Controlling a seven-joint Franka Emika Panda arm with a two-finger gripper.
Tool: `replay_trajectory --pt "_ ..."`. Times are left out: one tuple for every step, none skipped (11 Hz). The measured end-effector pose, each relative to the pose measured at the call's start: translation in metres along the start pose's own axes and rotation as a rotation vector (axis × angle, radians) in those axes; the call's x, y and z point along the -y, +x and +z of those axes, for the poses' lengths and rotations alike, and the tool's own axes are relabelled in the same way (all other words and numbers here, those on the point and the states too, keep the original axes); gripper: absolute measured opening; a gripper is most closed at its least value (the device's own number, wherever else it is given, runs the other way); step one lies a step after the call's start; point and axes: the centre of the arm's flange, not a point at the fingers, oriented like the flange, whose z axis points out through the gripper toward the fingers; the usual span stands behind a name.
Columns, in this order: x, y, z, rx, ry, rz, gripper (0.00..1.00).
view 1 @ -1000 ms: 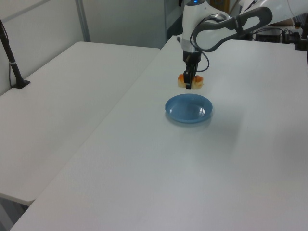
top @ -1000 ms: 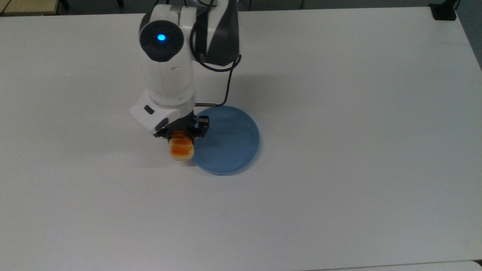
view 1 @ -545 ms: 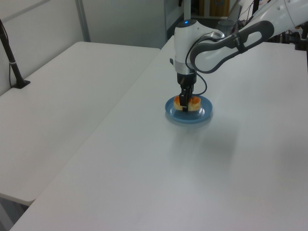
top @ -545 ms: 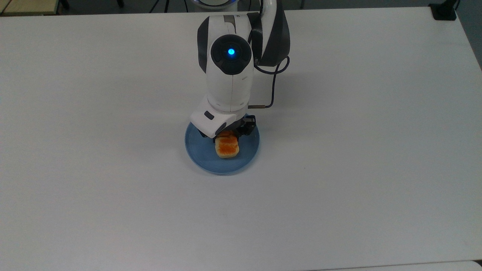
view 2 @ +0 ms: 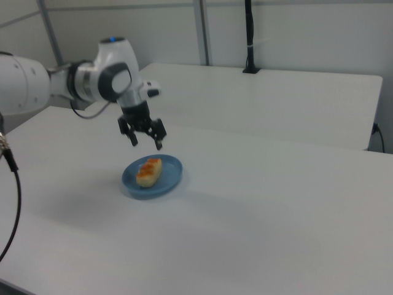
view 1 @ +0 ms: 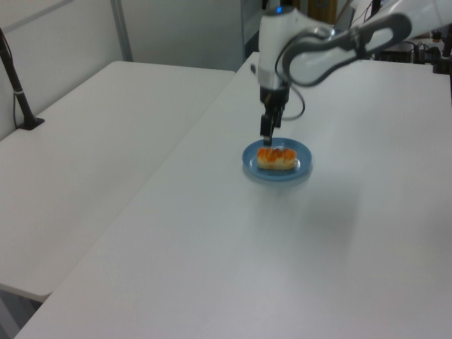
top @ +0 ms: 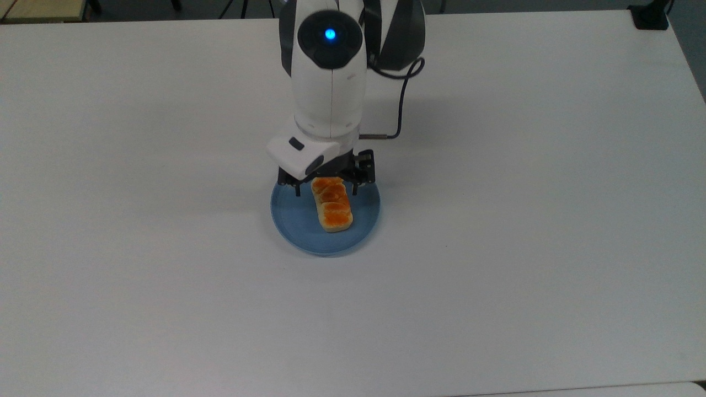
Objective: Put the bread on a plate
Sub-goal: 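Open the gripper to release the roll and raise it away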
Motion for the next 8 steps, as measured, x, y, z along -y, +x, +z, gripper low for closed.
replay_trajectory --pt "-0.006 -0.007 -0.036 0.009 0.004 0.007 1.0" --pt "-0.014 -0.021 -0.078 0.035 0.008 0.019 1.0" --pt "-0.028 -0.042 -0.121 0.068 0.014 0.037 1.0" --pt "-0.039 -0.056 -0.148 0.076 0.017 0.051 1.0" --pt "-0.05 -0.069 -0.173 0.071 0.012 0.065 1.0" --pt "-0.058 -0.081 -0.194 0.065 0.008 0.073 1.0" --pt "-0.06 -0.09 -0.207 0.063 0.009 0.076 1.0" --pt "-0.061 -0.095 -0.214 0.061 0.01 0.076 1.0"
